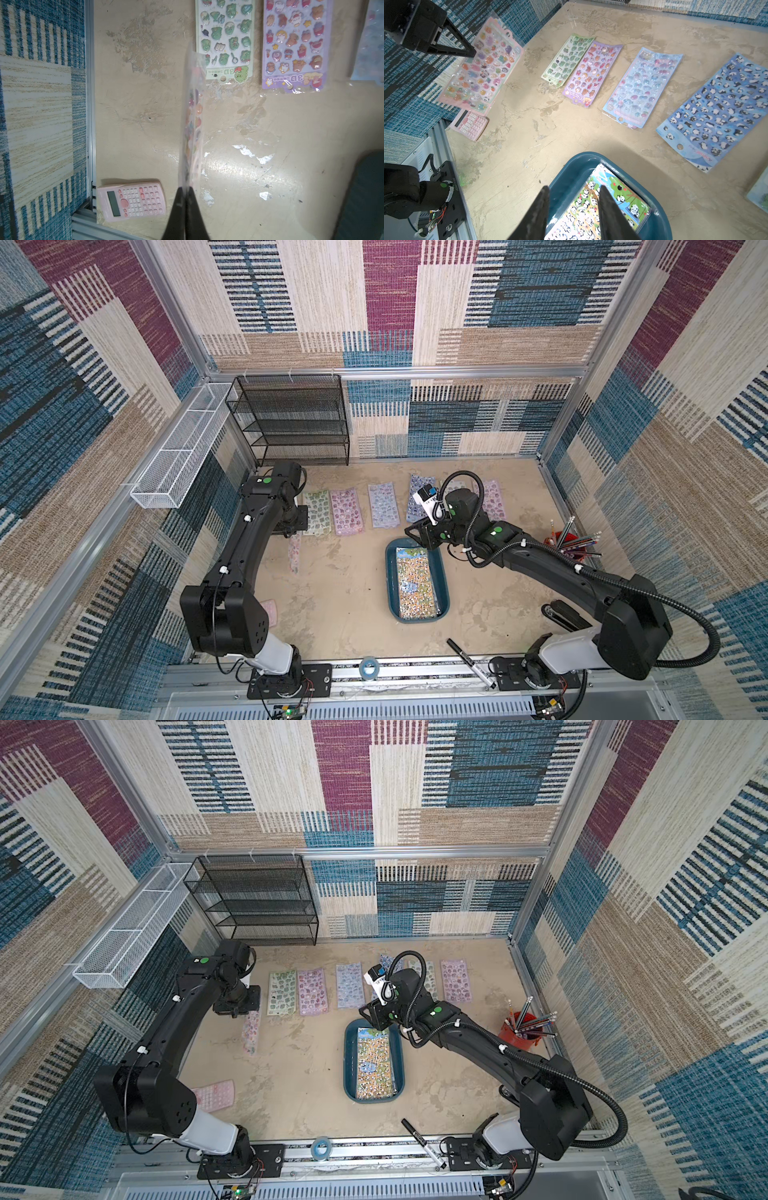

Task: Take the stickers out of the storage box
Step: Place the sticker at the center of the board.

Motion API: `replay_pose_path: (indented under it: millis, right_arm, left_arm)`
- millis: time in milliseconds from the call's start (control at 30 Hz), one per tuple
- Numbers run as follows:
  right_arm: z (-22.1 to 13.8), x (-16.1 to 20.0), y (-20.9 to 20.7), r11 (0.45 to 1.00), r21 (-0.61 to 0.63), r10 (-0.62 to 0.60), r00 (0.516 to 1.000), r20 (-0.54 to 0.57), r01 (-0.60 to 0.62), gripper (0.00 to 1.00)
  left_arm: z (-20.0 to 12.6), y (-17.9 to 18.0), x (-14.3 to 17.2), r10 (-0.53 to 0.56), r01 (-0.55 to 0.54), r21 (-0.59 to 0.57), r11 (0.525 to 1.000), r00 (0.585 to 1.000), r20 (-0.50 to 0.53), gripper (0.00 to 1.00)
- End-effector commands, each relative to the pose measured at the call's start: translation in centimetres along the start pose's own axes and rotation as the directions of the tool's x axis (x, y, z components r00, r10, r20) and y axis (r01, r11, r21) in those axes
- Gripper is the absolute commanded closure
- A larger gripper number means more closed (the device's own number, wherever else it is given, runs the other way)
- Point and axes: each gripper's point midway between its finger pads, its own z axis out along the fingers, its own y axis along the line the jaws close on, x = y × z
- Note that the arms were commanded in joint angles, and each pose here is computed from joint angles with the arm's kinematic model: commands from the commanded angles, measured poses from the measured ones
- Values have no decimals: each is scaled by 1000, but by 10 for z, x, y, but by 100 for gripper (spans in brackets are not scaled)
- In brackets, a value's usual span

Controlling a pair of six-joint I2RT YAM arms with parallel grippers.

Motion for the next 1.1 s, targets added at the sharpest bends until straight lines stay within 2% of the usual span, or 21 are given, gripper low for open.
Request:
replay_pose_path:
  millis: [0,333,1067]
  right_arm:
    - [2,0,-3,1000,17,-12,1000,4,12,60]
    - [5,5,-4,1000,9,-5,1000,-10,5,60]
    - [17,16,-6,1000,-3,5,998,-56,-6,60]
  left_arm:
    - [6,10,-4,27,-28,-50,998,999,-16,100]
    - [26,21,-23,12,-18,-114,993,998,-54,100]
    - [66,27,-49,21,-44,-159,986,989,-146,100]
